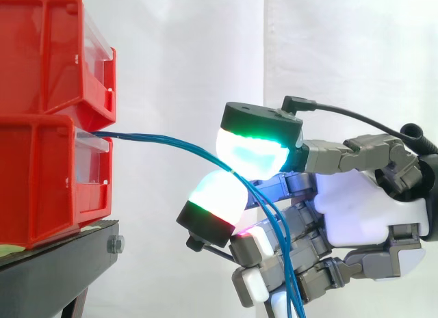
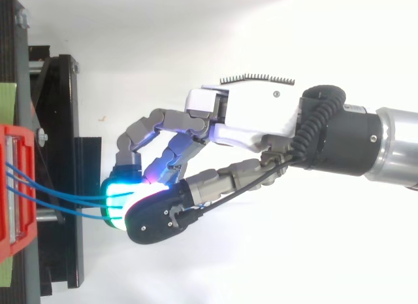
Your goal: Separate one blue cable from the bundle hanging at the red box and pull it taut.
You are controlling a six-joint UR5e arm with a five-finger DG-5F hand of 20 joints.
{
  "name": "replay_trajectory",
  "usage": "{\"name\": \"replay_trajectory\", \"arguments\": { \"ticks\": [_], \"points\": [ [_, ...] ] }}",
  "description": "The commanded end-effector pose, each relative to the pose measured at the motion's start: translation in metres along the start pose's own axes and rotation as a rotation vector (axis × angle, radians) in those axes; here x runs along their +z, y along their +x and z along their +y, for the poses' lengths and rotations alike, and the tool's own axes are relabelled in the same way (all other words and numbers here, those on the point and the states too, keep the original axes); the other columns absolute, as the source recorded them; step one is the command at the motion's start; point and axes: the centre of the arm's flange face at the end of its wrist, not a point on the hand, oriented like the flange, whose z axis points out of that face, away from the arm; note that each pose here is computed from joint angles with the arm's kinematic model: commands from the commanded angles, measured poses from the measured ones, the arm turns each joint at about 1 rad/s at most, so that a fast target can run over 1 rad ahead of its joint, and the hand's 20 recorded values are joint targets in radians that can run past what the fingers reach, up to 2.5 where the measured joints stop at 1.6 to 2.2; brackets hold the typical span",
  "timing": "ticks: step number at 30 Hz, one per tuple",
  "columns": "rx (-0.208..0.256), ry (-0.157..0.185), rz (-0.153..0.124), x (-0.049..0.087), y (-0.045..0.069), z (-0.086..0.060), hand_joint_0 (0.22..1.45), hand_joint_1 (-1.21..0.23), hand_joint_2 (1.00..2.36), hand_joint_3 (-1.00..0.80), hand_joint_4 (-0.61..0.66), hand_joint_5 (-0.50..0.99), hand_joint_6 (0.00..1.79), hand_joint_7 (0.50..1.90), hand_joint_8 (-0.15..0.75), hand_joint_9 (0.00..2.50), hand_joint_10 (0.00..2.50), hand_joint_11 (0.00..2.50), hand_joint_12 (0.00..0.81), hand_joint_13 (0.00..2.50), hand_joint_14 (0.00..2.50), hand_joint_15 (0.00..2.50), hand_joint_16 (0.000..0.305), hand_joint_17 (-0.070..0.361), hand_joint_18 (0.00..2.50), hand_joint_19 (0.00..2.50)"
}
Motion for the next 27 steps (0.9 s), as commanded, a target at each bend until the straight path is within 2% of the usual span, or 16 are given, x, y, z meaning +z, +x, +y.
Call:
{"name": "replay_trajectory", "arguments": {
  "ticks": [1,11,16,18,20,27],
  "points": [
    [0.001,-0.002,0.0,0.0,-0.0001,0.0005,0.65,-0.76,1.02,-0.2,0.0,-0.21,0.88,1.05,0.299,0.91,0.02,1.01,0.35,0.85,0.02,0.84,0.045,0.101,0.81,0.71],
    [0.0,0.003,-0.003,-0.0003,-0.0025,0.0001,0.72,-0.84,1.01,-0.36,-0.07,-0.21,0.87,1.0,0.282,0.93,0.02,1.01,0.365,0.89,0.02,0.81,0.044,0.099,0.85,0.7],
    [0.0,0.003,-0.005,-0.0002,-0.0047,0.0002,0.77,-0.88,1.0,-0.5,-0.16,-0.21,0.86,0.96,0.269,0.96,0.02,1.01,0.364,0.92,0.02,0.81,0.043,0.096,0.89,0.68],
    [0.0,0.003,-0.006,-0.0001,-0.0058,0.0002,0.78,-0.89,1.0,-0.5,-0.2,-0.2,0.86,0.98,0.266,0.96,0.02,0.99,0.36,0.93,0.03,0.81,0.042,0.095,0.9,0.68],
    [0.001,0.001,-0.008,0.0002,-0.0059,0.0009,0.79,-0.9,1.0,-0.5,-0.21,-0.2,0.86,1.05,0.266,0.97,0.02,0.99,0.36,0.93,0.03,0.81,0.042,0.093,0.9,0.68],
    [0.002,0.003,-0.008,-0.0001,-0.006,0.0002,0.79,-0.9,1.0,-0.5,-0.18,-0.2,0.87,1.03,0.269,0.98,0.02,0.98,0.358,0.95,0.03,0.82,0.041,0.093,0.91,0.69]
  ]
}}
